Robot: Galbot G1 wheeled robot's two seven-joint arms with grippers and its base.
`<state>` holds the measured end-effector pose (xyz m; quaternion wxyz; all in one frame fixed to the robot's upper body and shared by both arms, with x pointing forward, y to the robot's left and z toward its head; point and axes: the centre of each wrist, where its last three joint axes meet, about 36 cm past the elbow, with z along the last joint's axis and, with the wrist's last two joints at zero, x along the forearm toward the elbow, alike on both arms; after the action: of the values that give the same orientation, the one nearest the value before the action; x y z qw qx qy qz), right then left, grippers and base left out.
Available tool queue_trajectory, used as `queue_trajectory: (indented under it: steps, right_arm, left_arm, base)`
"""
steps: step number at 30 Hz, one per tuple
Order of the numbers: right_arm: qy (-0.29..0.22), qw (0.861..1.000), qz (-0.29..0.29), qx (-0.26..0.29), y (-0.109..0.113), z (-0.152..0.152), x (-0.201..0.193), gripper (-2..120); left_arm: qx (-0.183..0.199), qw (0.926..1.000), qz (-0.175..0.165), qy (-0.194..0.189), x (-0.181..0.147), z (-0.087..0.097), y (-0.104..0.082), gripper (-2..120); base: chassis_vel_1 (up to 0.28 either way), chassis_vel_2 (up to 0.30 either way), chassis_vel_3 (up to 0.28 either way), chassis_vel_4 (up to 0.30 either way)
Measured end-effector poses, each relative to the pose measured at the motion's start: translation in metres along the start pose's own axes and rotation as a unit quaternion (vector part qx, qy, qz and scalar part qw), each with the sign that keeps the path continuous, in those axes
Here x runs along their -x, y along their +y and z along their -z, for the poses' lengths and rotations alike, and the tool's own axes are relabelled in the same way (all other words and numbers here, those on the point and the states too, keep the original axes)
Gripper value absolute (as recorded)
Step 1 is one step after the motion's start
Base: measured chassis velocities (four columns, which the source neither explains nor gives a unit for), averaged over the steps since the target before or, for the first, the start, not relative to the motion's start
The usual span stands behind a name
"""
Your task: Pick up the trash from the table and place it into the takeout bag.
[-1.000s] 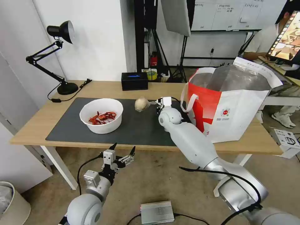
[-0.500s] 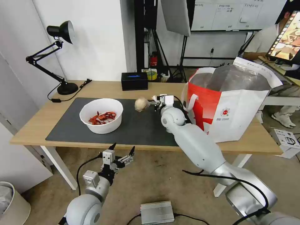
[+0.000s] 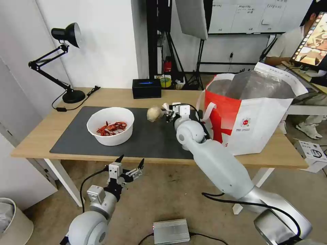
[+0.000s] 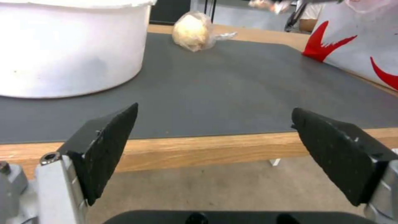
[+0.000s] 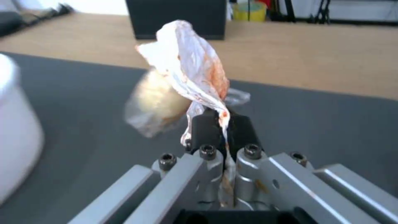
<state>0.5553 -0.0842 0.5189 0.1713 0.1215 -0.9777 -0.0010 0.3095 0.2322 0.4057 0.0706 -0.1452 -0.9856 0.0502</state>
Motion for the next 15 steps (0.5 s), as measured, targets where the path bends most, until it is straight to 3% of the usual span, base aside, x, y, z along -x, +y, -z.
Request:
queue_trajectory:
  steps: [6,15]
  right_arm:
    - [-0.034,0.999,0.018,-0.007,-0.004,0.014,-0.037,0]
    - [-0.094,0.995,0.02,-0.012,-0.04,0.034,-0.095,0]
  left_arm:
    - [-0.002,1.0,0.0,-0.001,-0.001,0.001,-0.001,100]
    - [-0.002,1.0,0.001,-0.002,-0.003,0.002,-0.002,100]
  base:
    - [0.0,0.0,0.0,0.0]
    - [0.0,0.0,0.0,0.0]
